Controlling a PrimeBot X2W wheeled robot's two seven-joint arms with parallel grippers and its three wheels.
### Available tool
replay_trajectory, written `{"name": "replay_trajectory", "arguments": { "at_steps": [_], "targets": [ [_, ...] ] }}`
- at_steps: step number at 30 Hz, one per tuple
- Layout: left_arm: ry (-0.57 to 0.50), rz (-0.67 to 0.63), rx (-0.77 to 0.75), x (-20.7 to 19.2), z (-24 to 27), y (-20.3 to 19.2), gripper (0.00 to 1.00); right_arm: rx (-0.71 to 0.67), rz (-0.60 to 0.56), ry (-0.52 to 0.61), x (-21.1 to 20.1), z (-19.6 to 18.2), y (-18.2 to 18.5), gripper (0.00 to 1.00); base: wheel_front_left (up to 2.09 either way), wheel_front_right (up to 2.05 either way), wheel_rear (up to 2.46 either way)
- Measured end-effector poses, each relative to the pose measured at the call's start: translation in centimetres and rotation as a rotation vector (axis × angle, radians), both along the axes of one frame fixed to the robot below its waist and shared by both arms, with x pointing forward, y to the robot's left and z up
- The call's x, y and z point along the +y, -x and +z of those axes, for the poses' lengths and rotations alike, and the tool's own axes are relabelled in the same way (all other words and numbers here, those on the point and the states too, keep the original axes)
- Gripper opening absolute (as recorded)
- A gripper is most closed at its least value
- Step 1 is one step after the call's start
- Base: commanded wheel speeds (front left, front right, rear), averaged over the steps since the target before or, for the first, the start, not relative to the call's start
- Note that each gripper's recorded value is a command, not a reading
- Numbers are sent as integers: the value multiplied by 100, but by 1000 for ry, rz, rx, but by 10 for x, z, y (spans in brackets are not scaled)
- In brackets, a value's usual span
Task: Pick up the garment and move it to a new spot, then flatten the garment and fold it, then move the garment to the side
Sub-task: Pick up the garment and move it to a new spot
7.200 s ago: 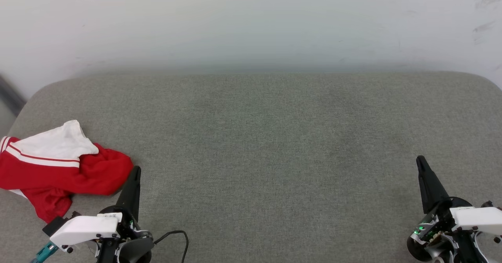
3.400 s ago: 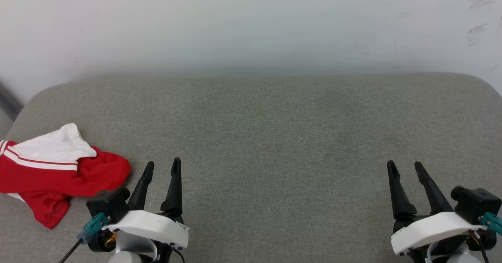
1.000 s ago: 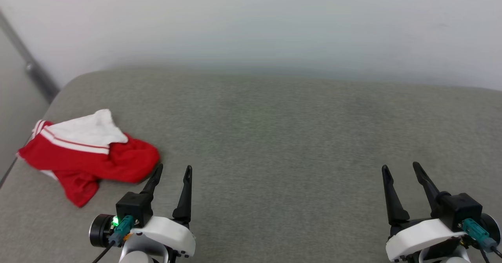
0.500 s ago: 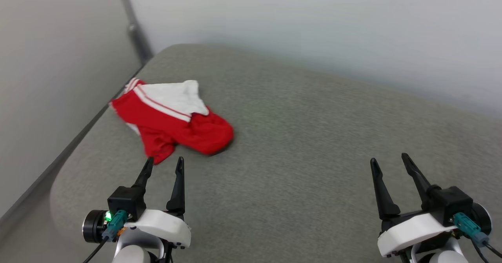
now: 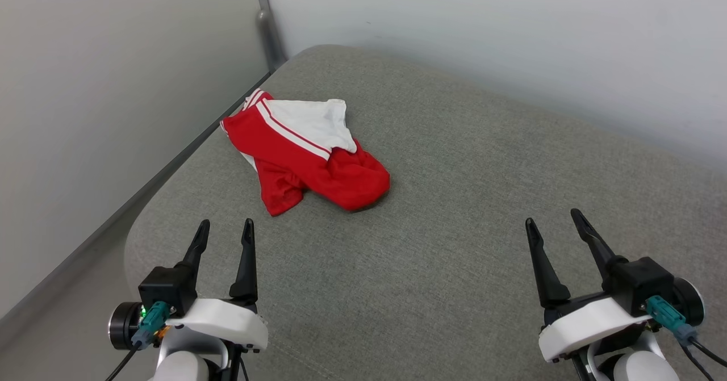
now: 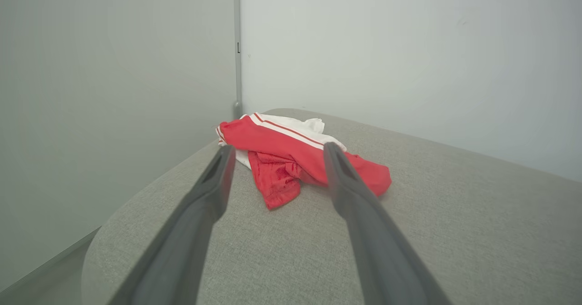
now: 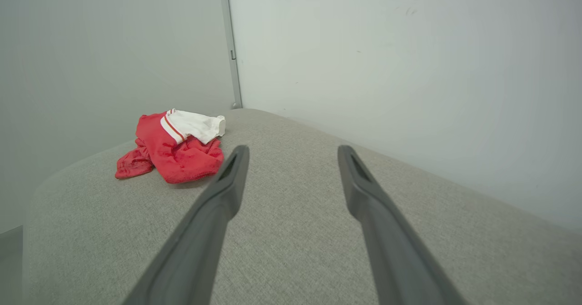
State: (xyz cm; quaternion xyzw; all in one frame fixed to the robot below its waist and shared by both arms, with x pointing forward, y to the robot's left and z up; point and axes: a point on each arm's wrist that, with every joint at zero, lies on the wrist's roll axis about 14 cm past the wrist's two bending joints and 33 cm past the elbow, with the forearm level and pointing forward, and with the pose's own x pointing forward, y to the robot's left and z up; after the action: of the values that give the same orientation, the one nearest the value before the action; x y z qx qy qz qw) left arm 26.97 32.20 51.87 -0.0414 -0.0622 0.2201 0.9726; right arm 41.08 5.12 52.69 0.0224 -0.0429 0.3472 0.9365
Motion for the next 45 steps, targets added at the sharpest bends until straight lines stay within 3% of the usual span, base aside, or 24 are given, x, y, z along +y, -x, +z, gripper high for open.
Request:
{"name": "replay_trajectory", "arguments": {
  "at_steps": [10,14,15,17,23,27,35,44,45],
  "targets": [
    [-48,-21,-29,2,19,-20,100,1,-9,14,-2,-1,-5,100,0,0,0],
    [-69,-59,-60,7,38,-51,100,-4,-18,13,-5,1,-15,100,0,0,0],
    [-101,-91,-53,15,56,-83,100,0,-31,16,-11,-3,-26,100,0,0,0],
    [-126,-112,-38,22,73,-109,100,-1,-44,22,-16,-5,-36,100,0,0,0],
    [-75,-168,169,39,68,-175,100,14,-100,39,-41,-21,-61,100,0,0,0],
    [15,-174,398,55,30,-201,100,30,-153,55,-62,-36,-74,100,0,0,0],
    [257,-165,886,67,-86,-196,100,81,-223,61,-90,-70,-92,100,0,0,0],
    [446,-153,1089,53,-150,-188,100,140,-275,85,-115,-101,-96,100,0,0,0],
    [460,-150,1099,52,-153,-187,64,140,-275,88,-116,-102,-96,100,0,0,0]
  ]
}}
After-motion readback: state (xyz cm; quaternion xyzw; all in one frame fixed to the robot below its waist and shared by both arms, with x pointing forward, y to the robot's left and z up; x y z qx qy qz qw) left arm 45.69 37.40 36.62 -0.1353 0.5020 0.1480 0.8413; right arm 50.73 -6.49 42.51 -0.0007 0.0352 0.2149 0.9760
